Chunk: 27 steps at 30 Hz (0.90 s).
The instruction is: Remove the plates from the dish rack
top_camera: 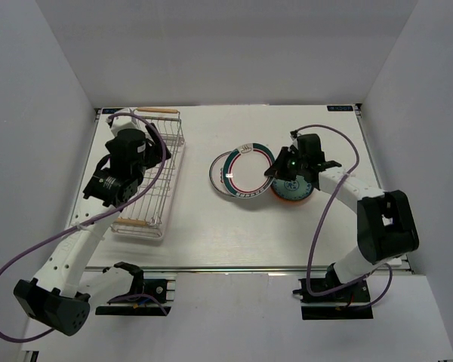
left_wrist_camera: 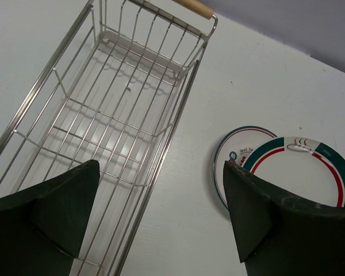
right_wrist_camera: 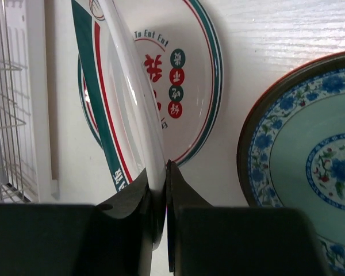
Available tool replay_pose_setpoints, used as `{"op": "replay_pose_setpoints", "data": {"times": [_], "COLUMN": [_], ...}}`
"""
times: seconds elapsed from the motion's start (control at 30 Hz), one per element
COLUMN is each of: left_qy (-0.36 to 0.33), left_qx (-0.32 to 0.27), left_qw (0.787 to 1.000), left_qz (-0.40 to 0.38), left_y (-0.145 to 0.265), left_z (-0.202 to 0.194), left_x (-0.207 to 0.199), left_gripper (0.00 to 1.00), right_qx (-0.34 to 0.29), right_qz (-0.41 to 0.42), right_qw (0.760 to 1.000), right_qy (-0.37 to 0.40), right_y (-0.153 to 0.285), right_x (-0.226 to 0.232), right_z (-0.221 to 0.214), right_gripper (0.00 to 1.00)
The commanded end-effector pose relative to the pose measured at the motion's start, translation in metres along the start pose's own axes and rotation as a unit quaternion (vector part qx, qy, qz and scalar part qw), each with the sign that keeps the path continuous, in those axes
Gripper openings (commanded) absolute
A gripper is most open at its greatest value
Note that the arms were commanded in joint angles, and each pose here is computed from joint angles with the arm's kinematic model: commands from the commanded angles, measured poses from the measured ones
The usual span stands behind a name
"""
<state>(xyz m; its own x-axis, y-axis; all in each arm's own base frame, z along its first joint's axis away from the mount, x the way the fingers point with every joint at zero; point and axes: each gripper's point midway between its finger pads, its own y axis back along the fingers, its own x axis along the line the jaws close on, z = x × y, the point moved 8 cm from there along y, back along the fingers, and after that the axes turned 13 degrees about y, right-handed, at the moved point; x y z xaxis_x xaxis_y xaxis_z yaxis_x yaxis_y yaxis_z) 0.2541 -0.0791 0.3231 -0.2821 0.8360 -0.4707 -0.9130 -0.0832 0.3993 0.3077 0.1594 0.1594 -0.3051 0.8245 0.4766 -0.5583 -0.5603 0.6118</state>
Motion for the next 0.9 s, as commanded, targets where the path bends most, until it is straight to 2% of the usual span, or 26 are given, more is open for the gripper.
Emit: {"op": "replay_pose_setpoints", "data": {"times": [0.0, 0.13, 0.43, 0.6, 0.63, 0.8, 0.87], "left_qy": [0.008, 0.005, 0.003, 0.005, 0.005, 0.007, 0.007], "left_qx": [-0.010, -0.007, -0.006, -0.010, -0.012, -0.017, -0.017], "left_qw": [1.000, 1.000, 1.000, 1.000, 1.000, 1.000, 1.000], "left_qz": [0.009, 0.015, 0.015, 0.015, 0.017, 0.017, 0.017], "left_y": [0.003, 0.003, 0.003, 0.006, 0.007, 0.010, 0.009], "left_z": [0.000, -0.001, -0.002, -0.001, 0.000, 0.001, 0.000], "left_x": [0.004, 0.006, 0.007, 0.008, 0.009, 0.011, 0.011], "left_gripper": [0.98, 0.98, 0.98, 0.98, 0.98, 0.98, 0.98], "right_qx": [-0.057, -0.045, -0.016, -0.003, 0.000, 0.016, 0.020], "right_qz": [0.031, 0.030, 0.028, 0.030, 0.030, 0.016, 0.011], "right_qw": [0.998, 0.998, 0.999, 0.999, 0.999, 0.999, 0.999], "right_qy": [-0.002, -0.022, -0.024, -0.024, -0.025, -0.025, -0.023], "right_y": [-0.008, -0.019, -0.034, -0.042, -0.044, -0.044, -0.043], "right_x": [0.015, 0.014, 0.014, 0.017, 0.017, 0.018, 0.018], "right_z": [0.036, 0.035, 0.032, 0.030, 0.028, 0.026, 0.025], "right_gripper": [0.00, 0.00, 0.20, 0.27, 0.33, 0.46, 0.62]}}
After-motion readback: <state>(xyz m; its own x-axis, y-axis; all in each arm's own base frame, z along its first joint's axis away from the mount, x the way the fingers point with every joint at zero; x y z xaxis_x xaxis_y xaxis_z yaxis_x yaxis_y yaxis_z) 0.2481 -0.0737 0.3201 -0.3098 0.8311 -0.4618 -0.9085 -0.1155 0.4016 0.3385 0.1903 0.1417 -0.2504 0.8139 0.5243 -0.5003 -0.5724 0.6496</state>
